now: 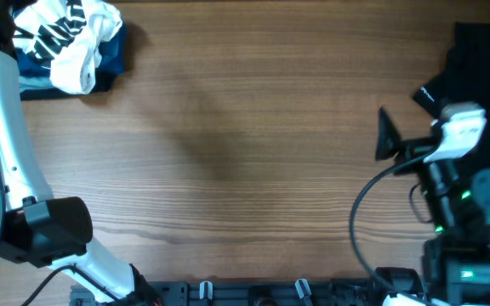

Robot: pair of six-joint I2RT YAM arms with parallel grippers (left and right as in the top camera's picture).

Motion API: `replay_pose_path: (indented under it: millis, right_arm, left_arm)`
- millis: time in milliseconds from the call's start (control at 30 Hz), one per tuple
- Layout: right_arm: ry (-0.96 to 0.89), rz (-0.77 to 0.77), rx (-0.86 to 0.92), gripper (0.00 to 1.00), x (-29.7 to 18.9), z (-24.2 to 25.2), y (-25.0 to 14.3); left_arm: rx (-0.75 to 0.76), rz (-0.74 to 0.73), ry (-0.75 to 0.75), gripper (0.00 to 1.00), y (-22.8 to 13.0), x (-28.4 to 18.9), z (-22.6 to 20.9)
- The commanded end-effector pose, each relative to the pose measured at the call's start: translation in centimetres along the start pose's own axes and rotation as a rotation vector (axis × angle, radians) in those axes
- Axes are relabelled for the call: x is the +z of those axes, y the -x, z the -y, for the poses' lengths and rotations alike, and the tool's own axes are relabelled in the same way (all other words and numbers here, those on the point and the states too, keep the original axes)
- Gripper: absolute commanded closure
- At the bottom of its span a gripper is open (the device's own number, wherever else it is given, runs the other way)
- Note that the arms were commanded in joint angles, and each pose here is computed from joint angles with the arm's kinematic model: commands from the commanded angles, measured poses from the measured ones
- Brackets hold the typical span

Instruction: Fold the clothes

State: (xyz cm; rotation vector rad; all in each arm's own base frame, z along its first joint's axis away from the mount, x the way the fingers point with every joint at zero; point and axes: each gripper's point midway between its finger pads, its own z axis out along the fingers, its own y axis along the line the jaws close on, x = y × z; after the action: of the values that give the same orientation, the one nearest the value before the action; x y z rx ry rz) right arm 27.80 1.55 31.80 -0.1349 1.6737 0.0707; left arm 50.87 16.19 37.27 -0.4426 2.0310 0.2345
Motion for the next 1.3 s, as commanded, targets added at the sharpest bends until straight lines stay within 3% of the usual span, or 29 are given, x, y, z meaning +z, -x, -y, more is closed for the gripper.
replay_pose_path:
  millis: [0,300,533,1267]
  right_arm:
    - [0.061,0.065,-0.01,0.0,-1.0,-1.8,-4.5]
    - [0.086,0.113,-0.013,0.0,-2.1,-3.0,-11.2]
    - [0.11,0.121,-0.016,0.0,-1.8,-3.6,-14.0]
    - [0.112,0.135,-0.019,0.0,-1.8,-3.6,-13.9]
  left_arm:
    - [0.003,0.001,0.008,0.0,0.0,0.0,-0.3]
    - [0.003,0.002,0.008,0.0,0.0,0.0,-0.3]
    - [0.003,0.001,0.008,0.0,0.0,0.0,-0.3]
    - [0.003,0.002,0.008,0.0,0.0,0.0,-0.3]
